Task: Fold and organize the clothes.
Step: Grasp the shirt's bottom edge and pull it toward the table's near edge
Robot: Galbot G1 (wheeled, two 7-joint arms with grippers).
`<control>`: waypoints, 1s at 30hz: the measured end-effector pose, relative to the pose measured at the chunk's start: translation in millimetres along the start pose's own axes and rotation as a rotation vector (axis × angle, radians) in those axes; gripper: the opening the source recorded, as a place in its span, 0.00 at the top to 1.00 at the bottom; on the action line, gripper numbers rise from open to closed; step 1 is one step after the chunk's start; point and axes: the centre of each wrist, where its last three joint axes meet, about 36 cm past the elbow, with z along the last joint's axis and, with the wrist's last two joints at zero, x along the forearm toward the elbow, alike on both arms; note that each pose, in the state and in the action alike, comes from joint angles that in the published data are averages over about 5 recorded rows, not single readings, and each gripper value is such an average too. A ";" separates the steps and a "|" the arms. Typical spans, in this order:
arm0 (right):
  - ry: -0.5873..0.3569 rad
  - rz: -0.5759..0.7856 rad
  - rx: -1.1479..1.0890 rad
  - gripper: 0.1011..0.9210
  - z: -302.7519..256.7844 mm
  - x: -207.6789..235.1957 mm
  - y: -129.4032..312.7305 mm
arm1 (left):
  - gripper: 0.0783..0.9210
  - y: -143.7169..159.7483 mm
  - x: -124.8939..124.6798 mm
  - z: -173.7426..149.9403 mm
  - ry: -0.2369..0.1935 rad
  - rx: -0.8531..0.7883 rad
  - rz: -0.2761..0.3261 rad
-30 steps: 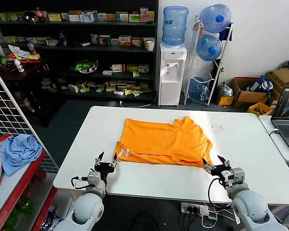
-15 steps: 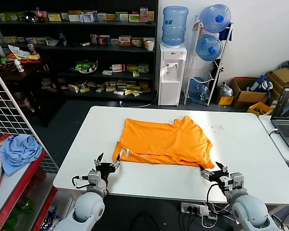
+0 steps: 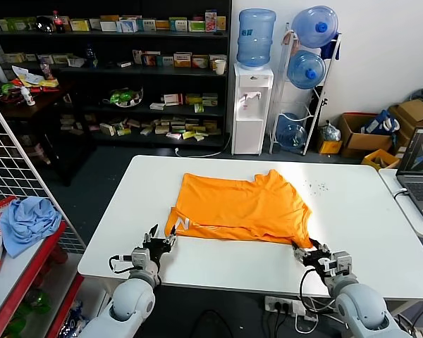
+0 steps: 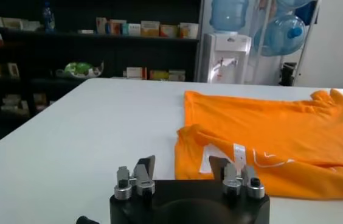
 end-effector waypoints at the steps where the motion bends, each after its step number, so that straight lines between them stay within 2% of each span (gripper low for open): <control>1: 0.001 0.001 0.000 0.53 0.2 0.1 0.0 | 0.46 -0.1 -0.5 0.3 0.004 -0.001 0.002; 12: 0.004 0.009 0.007 0.92 0.0 3.6 -2.3 | 0.85 1.3 1.5 6.1 0.062 -0.006 0.016; 16: 0.002 0.014 0.011 0.97 -0.6 6.7 -5.0 | 0.96 2.1 5.5 7.1 0.066 -0.007 0.016; 30: 0.005 0.052 0.032 0.97 -2.1 31.3 -25.1 | 0.98 -2.9 39.3 8.9 0.035 -0.024 0.029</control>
